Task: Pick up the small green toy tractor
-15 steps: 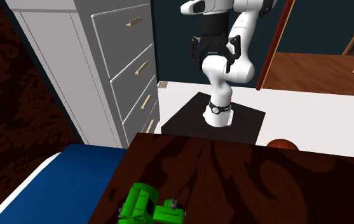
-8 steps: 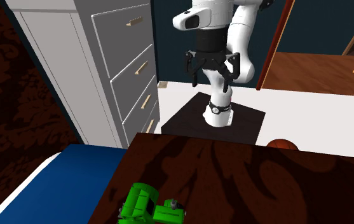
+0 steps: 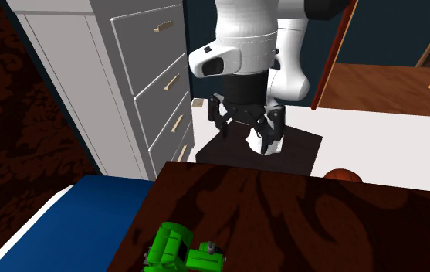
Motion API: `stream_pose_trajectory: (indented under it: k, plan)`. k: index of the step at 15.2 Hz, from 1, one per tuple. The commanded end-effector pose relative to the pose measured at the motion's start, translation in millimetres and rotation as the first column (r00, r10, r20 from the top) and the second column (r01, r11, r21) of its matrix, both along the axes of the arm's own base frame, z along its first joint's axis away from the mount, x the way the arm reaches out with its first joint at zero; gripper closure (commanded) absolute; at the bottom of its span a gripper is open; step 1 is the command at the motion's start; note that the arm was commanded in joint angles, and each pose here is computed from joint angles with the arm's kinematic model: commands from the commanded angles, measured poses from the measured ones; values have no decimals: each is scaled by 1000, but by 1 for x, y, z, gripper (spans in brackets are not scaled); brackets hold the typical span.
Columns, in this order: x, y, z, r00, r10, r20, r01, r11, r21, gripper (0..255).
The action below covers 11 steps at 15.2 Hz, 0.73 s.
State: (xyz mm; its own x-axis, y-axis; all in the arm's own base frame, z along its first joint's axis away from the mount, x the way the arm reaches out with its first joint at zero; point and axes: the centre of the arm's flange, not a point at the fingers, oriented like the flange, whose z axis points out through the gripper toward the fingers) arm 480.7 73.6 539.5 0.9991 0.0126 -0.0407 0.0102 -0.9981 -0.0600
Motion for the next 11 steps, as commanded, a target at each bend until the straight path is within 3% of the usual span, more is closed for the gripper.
stream_pose_trajectory:
  k: [1,11]
  plan:
    - [23,6,-7,1000,-10,-3,10,1000,-8,0]
    - [149,33,-49,998,-60,-17,60,997,-48,0]
